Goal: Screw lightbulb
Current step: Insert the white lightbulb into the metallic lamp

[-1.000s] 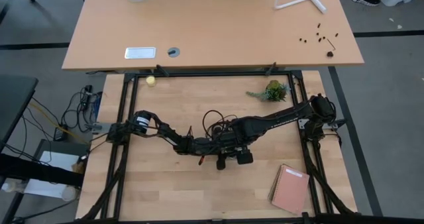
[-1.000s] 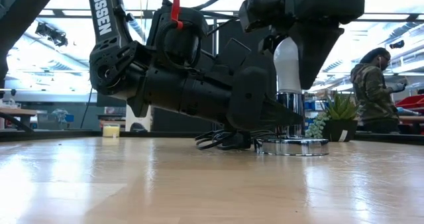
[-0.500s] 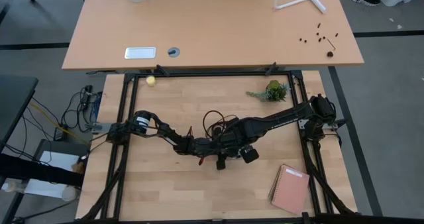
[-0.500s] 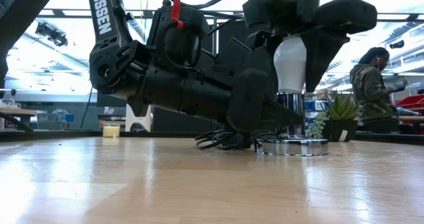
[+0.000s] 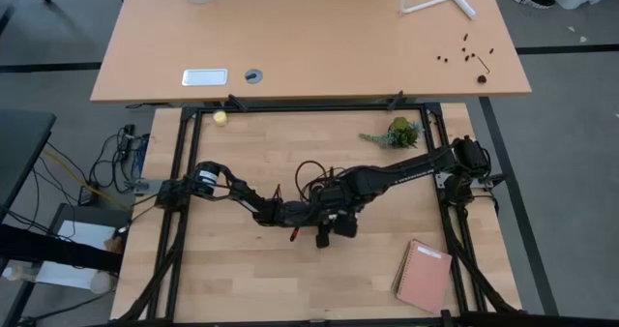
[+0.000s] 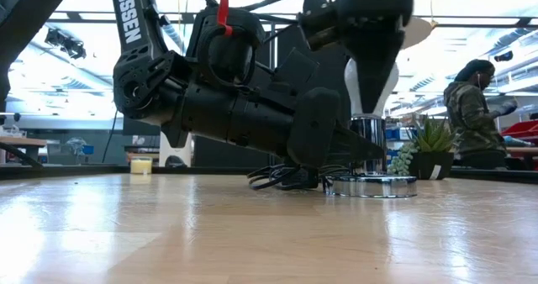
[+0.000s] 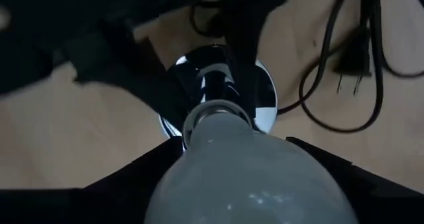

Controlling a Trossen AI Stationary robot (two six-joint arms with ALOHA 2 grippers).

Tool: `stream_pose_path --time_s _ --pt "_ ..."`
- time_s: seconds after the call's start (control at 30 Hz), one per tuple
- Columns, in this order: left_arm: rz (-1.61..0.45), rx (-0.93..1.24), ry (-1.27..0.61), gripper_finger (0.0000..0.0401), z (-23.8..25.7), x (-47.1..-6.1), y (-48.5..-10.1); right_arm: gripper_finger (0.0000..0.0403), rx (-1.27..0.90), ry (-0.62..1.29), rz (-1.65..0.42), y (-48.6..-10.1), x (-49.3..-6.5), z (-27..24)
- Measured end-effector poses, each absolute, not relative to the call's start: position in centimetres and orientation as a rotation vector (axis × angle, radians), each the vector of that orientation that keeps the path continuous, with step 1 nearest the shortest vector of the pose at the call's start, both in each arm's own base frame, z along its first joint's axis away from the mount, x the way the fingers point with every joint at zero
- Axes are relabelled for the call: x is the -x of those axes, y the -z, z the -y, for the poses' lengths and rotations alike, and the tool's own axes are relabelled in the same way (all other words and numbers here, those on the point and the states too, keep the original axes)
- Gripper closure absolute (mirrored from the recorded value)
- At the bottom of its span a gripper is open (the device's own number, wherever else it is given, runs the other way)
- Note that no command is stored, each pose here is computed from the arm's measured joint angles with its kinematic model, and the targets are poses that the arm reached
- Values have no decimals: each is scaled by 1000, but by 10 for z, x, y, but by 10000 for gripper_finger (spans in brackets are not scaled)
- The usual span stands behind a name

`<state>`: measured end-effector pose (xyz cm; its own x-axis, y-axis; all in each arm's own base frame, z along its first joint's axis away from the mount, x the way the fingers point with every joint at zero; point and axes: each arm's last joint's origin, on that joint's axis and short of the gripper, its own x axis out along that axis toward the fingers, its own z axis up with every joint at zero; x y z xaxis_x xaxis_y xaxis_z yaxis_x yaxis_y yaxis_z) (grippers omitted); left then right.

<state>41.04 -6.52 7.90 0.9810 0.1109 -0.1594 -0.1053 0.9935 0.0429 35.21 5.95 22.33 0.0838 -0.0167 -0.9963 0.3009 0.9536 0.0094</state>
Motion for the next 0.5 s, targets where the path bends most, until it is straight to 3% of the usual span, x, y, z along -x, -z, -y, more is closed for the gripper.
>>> stream_pose_path --time_s 0.27,0.5 --pt "-163 -33 -129 203 65 -410 -79 127 -456 419 -1411 -223 -355 -60" --pt "-168 -31 -136 203 65 -410 -79 92 -482 394 -1371 -226 -360 -63"
